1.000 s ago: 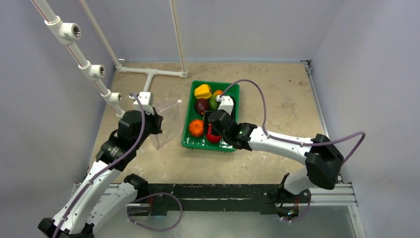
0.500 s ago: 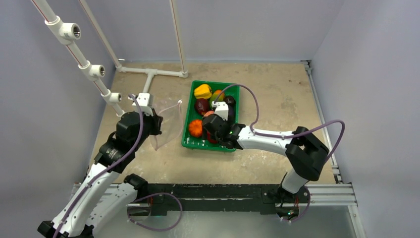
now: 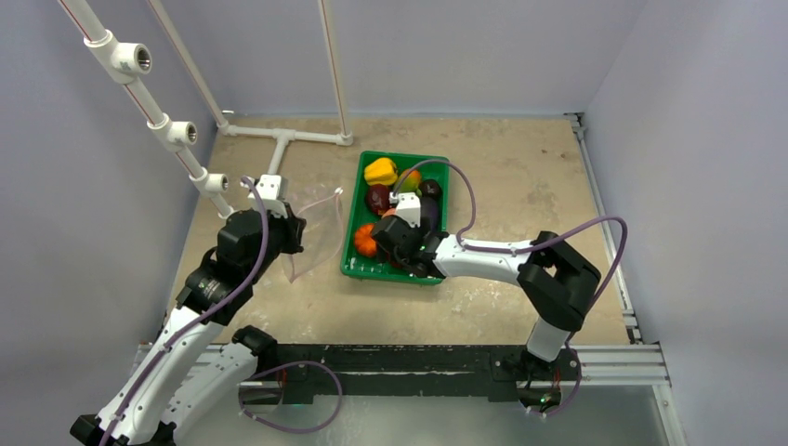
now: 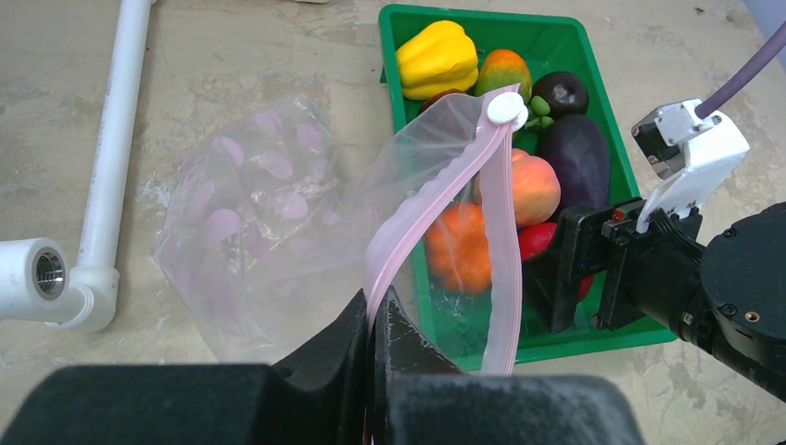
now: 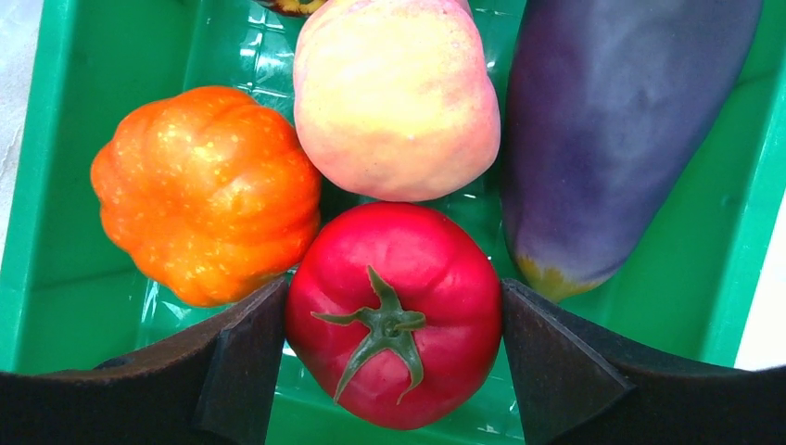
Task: Place the food in the zip-top bag and seal the zipper
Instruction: Pick up the fake vegetable from the bin.
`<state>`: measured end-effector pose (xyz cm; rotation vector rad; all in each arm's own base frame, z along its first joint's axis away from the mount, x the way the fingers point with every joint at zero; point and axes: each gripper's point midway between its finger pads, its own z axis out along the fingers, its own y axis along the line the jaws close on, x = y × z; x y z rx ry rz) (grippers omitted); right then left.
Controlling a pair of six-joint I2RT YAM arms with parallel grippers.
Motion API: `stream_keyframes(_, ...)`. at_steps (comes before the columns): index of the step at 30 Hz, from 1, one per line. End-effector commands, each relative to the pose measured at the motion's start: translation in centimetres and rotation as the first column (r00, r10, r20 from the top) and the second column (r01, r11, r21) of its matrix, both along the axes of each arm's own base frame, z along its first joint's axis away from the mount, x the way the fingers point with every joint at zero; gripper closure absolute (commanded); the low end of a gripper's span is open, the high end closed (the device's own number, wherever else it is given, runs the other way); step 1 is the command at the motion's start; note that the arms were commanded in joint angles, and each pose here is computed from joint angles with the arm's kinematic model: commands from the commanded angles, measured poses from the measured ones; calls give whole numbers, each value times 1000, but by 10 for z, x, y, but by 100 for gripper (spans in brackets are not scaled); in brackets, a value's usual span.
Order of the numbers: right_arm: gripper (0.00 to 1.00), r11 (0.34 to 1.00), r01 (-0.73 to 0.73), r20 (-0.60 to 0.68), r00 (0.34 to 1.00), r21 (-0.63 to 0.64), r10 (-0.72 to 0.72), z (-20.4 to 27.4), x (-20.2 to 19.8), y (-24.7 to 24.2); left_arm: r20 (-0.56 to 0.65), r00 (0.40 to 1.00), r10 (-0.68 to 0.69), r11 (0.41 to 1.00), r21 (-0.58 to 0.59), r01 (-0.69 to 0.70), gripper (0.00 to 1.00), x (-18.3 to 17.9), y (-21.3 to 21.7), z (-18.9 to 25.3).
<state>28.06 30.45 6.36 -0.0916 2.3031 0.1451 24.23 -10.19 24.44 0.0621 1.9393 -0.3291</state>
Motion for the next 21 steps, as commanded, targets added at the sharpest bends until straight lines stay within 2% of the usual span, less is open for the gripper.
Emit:
stream_keyframes(1,26,999,33,31,999,-16,-32,9,6,1,33,999,-9,1000,-12,10,100,4,-3,7)
stream_keyframes(6,52,999,34,42,999,-7,-34,19,5,1,33,999,-11,1000,-13,12,100,3,-3,6)
stream_keyframes(10,62,999,34,69,997,37,-36,42,6,3,32,999,-12,1000,-14,13,100,3,-3,6)
stream_keyframes(21,64,963,-94,161,986,252,54,138,-11,43,29,1000,-12,1000,-14,12,100,3,-3,5)
